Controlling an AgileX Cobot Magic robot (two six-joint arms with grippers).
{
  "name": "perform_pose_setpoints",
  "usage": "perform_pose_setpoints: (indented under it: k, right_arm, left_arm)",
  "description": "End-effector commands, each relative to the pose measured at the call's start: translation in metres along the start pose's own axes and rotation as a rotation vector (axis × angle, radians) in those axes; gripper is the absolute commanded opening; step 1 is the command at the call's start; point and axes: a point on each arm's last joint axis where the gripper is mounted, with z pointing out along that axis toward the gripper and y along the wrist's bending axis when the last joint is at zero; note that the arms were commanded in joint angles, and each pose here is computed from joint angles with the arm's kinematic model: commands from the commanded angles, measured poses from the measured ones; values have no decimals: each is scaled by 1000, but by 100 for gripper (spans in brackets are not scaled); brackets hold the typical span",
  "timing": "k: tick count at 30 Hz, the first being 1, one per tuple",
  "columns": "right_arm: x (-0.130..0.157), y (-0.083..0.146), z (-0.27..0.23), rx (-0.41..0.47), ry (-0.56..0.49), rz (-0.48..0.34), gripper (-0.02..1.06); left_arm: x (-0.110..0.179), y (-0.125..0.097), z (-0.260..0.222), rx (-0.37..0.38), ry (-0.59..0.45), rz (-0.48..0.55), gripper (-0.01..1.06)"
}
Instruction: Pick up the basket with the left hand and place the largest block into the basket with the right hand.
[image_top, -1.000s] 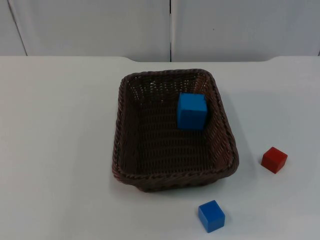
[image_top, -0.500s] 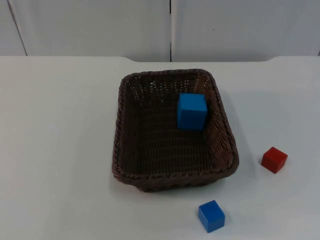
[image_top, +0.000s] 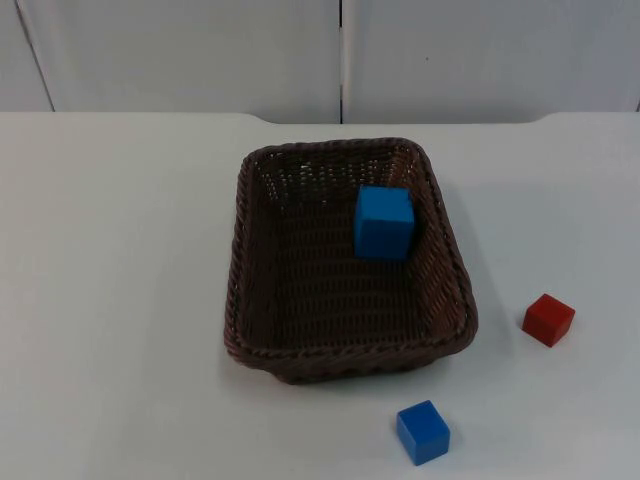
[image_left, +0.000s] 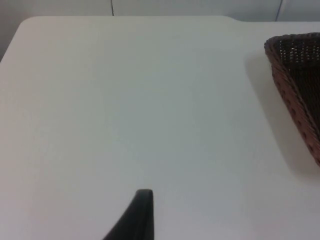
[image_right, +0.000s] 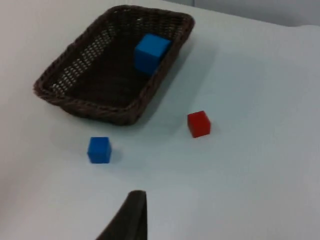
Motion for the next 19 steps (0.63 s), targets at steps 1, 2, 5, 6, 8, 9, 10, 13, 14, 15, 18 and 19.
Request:
perform_pose_setpoints:
  k: [1, 2, 5, 6, 8, 9, 10, 13, 14, 15, 18, 19]
  right_arm:
    - [0, 1, -1, 48, -8, 25, 105]
    - [0, 1, -1, 73, -8, 38, 105]
    - [0, 1, -1, 118, -8, 61, 105]
    - [0, 1, -1, 141, -7, 73, 105]
    - [0, 1, -1, 163, -7, 85, 105]
    - [0, 2, -1, 181, -7, 94, 105]
    - [0, 2, -1, 203, -7, 105, 105]
    - [0, 2, -1, 264, -7, 137, 105]
    - [0, 2, -1, 264, -7, 137, 105]
    - [0, 3, -1, 294, -7, 153, 105]
    - [0, 3, -1, 339, -6, 176, 105]
    - [0, 3, -1, 339, -6, 176, 105]
  left_arm:
    - [2, 0, 1, -5, 4, -4, 105]
    - [2, 0, 1, -5, 4, -4, 105]
    - [2, 0, 1, -5, 4, -4, 105]
    - [2, 0, 1, -5, 4, -4, 105]
    - [2, 0, 1, -5, 4, -4, 105]
    - [2, 0, 1, -5, 4, -4, 105]
    - [2, 0, 1, -5, 4, -4, 105]
    - [2, 0, 1, -5, 4, -4, 105]
    - [2, 0, 1, -5, 4, -4, 105]
    - [2, 0, 1, -5, 4, -4, 105]
    - [2, 0, 1, -5, 4, -4, 105]
    - [2, 0, 1, -5, 4, -4, 105]
